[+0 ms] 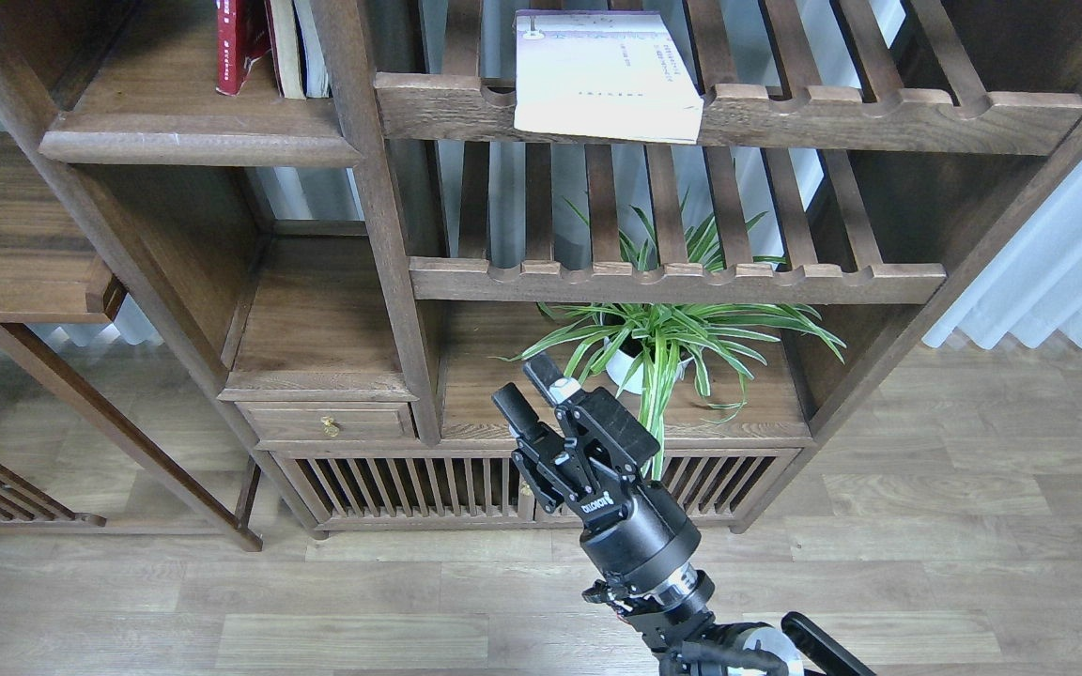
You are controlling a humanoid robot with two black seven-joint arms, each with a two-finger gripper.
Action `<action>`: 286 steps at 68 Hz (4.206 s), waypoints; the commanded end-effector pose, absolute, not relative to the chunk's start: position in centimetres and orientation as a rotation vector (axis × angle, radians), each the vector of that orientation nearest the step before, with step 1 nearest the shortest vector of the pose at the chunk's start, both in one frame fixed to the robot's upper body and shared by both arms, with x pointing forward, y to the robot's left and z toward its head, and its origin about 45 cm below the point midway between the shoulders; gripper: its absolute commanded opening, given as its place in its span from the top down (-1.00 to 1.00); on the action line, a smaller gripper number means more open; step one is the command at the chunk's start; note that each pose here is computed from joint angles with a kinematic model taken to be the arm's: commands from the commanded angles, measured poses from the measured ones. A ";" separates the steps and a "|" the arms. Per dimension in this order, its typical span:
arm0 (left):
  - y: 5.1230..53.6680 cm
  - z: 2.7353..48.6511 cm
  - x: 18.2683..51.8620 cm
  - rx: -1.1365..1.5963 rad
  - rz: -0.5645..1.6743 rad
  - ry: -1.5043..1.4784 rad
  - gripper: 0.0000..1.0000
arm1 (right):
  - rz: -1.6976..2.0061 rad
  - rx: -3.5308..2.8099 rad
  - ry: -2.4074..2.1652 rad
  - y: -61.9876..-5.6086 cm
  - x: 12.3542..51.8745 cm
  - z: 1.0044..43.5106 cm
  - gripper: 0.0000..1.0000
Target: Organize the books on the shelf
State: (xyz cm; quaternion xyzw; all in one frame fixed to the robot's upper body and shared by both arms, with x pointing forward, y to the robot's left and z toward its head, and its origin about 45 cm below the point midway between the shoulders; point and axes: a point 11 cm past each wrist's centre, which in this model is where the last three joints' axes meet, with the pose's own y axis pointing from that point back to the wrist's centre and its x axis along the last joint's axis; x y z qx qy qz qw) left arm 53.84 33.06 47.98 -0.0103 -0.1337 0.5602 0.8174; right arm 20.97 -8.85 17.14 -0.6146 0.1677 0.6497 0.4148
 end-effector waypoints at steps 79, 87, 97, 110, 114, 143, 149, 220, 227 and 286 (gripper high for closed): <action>32.8 48.4 53.9 -0.039 1.191 -0.282 -1.00 | 1.635 -1.547 0.431 -8.9 20.8 16.9 -0.23; 32.8 48.4 53.9 -0.039 1.191 -0.282 -1.00 | 1.634 -1.547 0.430 -8.9 20.8 16.9 -0.23; 32.9 48.4 53.8 -0.038 1.192 -0.283 -1.00 | 1.634 -1.548 0.430 -8.9 20.8 16.9 -0.23; 32.9 48.4 53.7 -0.033 1.184 -0.288 -1.00 | 1.627 -1.548 0.433 -9.0 21.0 17.0 -0.23; 32.2 48.2 53.6 0.005 1.163 -0.266 -1.00 | 1.620 -1.549 0.441 -9.2 21.2 17.0 -0.23; 34.7 48.2 49.9 0.029 1.099 -0.208 -1.00 | 1.518 -1.557 0.479 -11.6 23.5 18.0 -0.23; 35.5 48.8 48.8 0.032 1.089 -0.208 -1.00 | 1.509 -1.565 0.475 -11.6 23.8 18.3 -0.23; 40.7 32.9 36.7 0.103 1.045 0.223 -0.99 | 1.404 -1.801 0.378 -8.9 28.6 23.8 -0.43; 41.1 32.2 36.3 0.084 1.060 0.244 -0.99 | 1.420 -1.812 0.451 -9.0 29.4 23.2 -0.43; 41.1 22.6 31.8 -0.107 1.148 0.530 -0.99 | 1.266 -1.785 0.755 -12.9 40.0 27.5 -0.45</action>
